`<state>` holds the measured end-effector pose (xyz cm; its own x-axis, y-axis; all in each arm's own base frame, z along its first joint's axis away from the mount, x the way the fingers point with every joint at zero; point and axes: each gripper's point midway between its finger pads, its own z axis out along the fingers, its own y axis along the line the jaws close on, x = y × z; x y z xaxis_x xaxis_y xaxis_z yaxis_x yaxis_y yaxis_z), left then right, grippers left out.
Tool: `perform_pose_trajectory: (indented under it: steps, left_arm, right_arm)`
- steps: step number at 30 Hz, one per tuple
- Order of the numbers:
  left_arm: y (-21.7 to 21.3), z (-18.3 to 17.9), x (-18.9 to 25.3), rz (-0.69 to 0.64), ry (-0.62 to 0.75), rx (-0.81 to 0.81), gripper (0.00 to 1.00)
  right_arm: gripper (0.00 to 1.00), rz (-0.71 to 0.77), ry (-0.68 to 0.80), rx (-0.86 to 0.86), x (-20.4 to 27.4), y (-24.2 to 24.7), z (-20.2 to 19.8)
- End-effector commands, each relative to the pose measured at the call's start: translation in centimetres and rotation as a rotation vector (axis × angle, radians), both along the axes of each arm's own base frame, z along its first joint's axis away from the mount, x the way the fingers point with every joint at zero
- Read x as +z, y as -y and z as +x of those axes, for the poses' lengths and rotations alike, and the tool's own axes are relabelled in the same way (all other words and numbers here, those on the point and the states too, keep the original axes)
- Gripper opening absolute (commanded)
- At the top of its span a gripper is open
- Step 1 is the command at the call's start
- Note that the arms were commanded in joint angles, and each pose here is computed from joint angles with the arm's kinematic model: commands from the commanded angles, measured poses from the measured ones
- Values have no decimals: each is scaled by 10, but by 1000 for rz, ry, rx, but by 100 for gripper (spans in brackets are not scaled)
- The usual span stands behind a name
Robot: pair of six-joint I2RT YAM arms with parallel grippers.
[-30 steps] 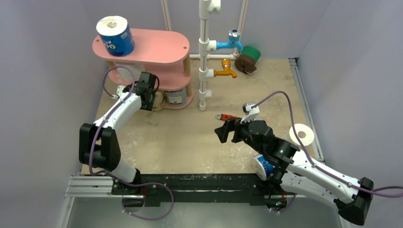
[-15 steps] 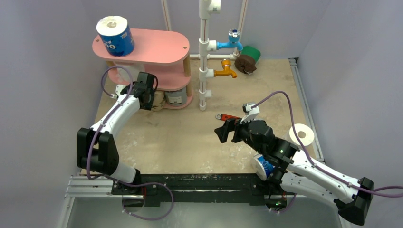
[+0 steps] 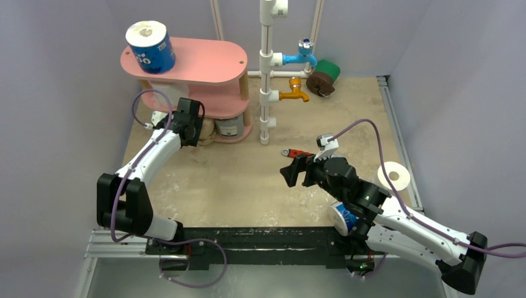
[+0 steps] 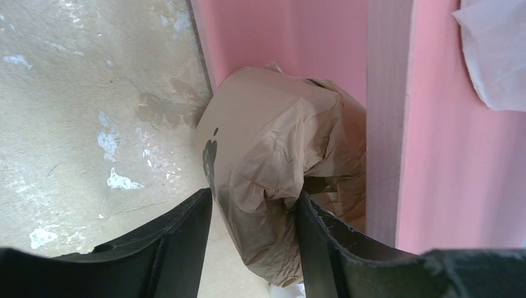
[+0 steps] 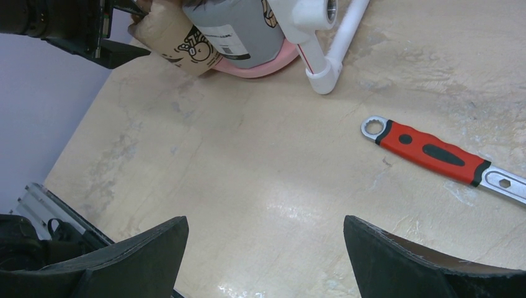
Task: Place and organize the paper towels onto the shelf
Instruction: Place the paper towel on the shelf.
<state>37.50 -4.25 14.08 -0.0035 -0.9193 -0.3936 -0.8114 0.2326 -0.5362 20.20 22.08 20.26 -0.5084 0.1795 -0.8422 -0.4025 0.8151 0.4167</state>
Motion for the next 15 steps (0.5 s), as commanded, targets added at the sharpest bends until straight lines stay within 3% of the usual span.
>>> perform_pose_trajectory:
  steps: [1, 15]
  left_arm:
    - [2, 11, 17, 6, 78, -48, 51]
    - [9, 24, 26, 3, 184, -114, 52]
  right_arm:
    - [99, 23, 18, -16, 5, -1, 4]
    - [99, 22, 21, -15, 4, -1, 4]
